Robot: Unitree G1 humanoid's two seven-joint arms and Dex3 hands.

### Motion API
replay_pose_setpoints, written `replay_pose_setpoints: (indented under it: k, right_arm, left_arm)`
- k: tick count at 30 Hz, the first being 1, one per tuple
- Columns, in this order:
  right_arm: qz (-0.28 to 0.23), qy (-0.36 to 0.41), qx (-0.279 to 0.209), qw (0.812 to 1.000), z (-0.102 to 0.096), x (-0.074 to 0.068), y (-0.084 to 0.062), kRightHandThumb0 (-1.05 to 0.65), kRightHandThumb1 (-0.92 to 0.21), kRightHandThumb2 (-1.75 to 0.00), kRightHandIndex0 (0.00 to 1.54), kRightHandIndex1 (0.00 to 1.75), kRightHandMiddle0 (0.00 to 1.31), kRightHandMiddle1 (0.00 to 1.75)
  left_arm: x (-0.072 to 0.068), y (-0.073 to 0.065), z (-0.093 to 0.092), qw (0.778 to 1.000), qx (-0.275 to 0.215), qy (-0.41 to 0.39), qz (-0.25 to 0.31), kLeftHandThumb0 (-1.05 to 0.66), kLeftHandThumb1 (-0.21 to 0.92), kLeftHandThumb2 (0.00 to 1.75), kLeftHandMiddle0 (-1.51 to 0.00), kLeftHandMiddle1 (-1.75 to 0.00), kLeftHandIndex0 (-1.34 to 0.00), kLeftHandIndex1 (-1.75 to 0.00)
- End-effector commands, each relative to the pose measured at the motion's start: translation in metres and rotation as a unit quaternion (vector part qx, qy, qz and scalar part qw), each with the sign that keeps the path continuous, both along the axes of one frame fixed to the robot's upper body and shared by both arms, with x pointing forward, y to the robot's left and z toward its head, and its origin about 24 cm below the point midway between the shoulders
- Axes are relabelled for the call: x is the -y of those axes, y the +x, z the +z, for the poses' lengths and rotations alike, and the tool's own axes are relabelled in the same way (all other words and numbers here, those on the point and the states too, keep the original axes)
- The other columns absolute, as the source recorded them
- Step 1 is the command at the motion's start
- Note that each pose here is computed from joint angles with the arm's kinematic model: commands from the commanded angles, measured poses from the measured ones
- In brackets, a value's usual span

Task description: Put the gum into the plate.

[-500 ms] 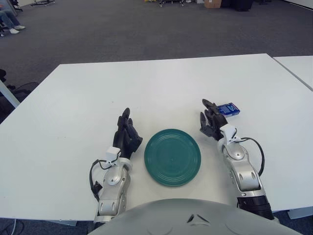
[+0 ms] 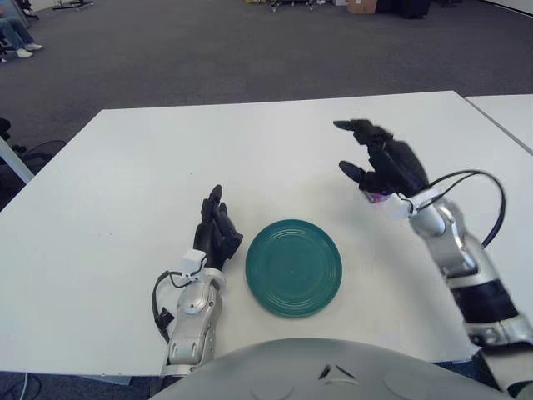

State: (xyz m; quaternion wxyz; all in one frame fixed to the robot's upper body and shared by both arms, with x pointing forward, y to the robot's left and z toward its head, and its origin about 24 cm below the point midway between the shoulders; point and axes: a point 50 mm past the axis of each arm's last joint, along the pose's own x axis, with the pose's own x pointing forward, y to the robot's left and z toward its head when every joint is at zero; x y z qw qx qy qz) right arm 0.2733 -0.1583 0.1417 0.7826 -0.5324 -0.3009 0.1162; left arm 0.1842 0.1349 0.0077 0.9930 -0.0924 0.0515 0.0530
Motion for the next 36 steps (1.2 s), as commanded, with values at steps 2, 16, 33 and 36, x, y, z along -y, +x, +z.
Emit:
replay_pose_setpoints:
  k: [2, 16, 33, 36]
  right_arm:
    - [-0.011, -0.062, 0.005, 0.998, -0.003, 0.007, 0.009, -0.76, -0.92, -0.58, 0.43, 0.05, 0.02, 0.83]
    - [-0.066, -0.154, -0.044, 0.985, -0.005, 0.034, 0.053, -0.78, -0.92, -0.55, 0.4, 0.02, 0.0, 0.83]
    - [-0.066, -0.189, -0.176, 0.964, -0.034, 0.06, 0.058, -0.87, -0.92, -0.62, 0.35, 0.0, 0.0, 0.64]
    - [-0.06, -0.201, -0.19, 0.959, -0.035, 0.061, 0.057, -0.89, -0.92, -0.64, 0.33, 0.0, 0.0, 0.62]
  left_arm:
    - [0.001, 0.006, 0.005, 1.0, 0.018, -0.002, 0.012, -0.94, 0.92, 1.04, -0.23, -0.01, 0.0, -0.46]
    - [0.001, 0.005, 0.006, 1.0, 0.014, -0.005, 0.015, -0.94, 0.92, 1.02, -0.25, -0.01, 0.0, -0.49]
    - [-0.001, 0.001, 0.01, 1.0, 0.025, 0.001, -0.006, -0.95, 0.92, 1.05, -0.21, 0.0, 0.0, -0.42]
    - [-0.001, 0.001, 0.01, 1.0, 0.023, 0.001, -0.007, -0.95, 0.92, 1.06, -0.21, 0.0, 0.0, -0.41]
